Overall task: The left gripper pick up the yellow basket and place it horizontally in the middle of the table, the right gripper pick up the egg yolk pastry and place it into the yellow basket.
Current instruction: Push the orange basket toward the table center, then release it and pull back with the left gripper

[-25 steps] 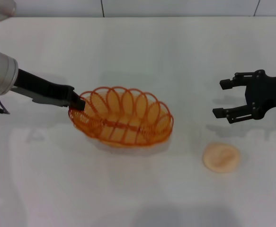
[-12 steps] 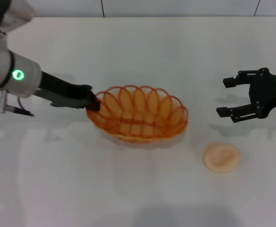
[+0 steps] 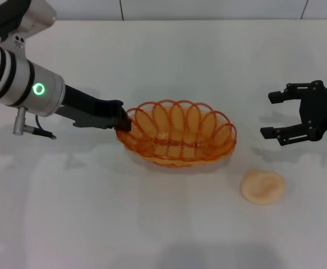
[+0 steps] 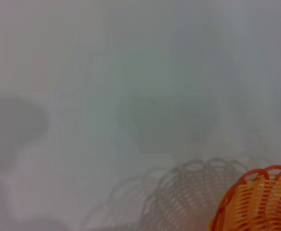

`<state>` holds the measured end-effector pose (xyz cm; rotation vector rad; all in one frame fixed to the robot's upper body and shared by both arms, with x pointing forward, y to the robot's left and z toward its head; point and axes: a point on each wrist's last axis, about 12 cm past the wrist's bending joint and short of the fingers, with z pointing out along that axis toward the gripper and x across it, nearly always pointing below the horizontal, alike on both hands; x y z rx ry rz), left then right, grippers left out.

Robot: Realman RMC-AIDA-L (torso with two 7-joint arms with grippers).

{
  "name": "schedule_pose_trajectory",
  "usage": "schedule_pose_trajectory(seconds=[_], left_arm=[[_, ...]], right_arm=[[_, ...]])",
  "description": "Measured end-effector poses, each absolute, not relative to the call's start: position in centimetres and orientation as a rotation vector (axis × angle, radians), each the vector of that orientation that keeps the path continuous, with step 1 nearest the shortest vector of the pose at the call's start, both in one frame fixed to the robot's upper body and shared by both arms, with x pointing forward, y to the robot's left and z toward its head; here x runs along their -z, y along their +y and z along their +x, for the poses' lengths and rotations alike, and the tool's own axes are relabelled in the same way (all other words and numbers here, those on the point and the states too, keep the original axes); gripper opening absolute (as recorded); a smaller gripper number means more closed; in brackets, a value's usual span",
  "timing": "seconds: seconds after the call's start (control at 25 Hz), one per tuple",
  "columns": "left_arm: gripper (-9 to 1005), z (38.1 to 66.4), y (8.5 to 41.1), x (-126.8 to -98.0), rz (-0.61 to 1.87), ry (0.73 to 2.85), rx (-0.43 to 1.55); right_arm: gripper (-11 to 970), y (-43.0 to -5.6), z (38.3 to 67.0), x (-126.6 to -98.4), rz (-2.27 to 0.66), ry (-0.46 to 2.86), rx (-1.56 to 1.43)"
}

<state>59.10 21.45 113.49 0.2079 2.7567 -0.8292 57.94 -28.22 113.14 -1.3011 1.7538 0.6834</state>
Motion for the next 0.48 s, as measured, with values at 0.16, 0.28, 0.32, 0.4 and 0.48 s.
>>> schedule_pose_trajectory(seconds=[0.16, 0.28, 0.32, 0.4, 0.48], left_arm=[[77, 59.08, 21.75, -113.31, 0.182, 2.746, 0.823], [77, 59.1, 21.71, -113.36, 0.181, 2.738, 0.835], [77, 59.11, 21.68, -113.41, 0.181, 2.734, 0.842], [77, 59.11, 21.65, -113.42, 0.179, 2.733, 0.852], [77, 59.13, 21.63, -113.42, 0.179, 2.735, 0.855]], right_arm=[[841, -28.48, 57.67, -112.88, -1.296, 1.761, -0.683], [841, -28.52, 57.65, -112.88, -1.296, 1.761, -0.682], [841, -28.54, 57.66, -112.89, -1.295, 1.76, -0.681], [840, -28.54, 57.67, -112.9, -1.296, 1.759, -0.68], [839, -28.55, 57.67, -112.91, -1.299, 1.756, -0.678]])
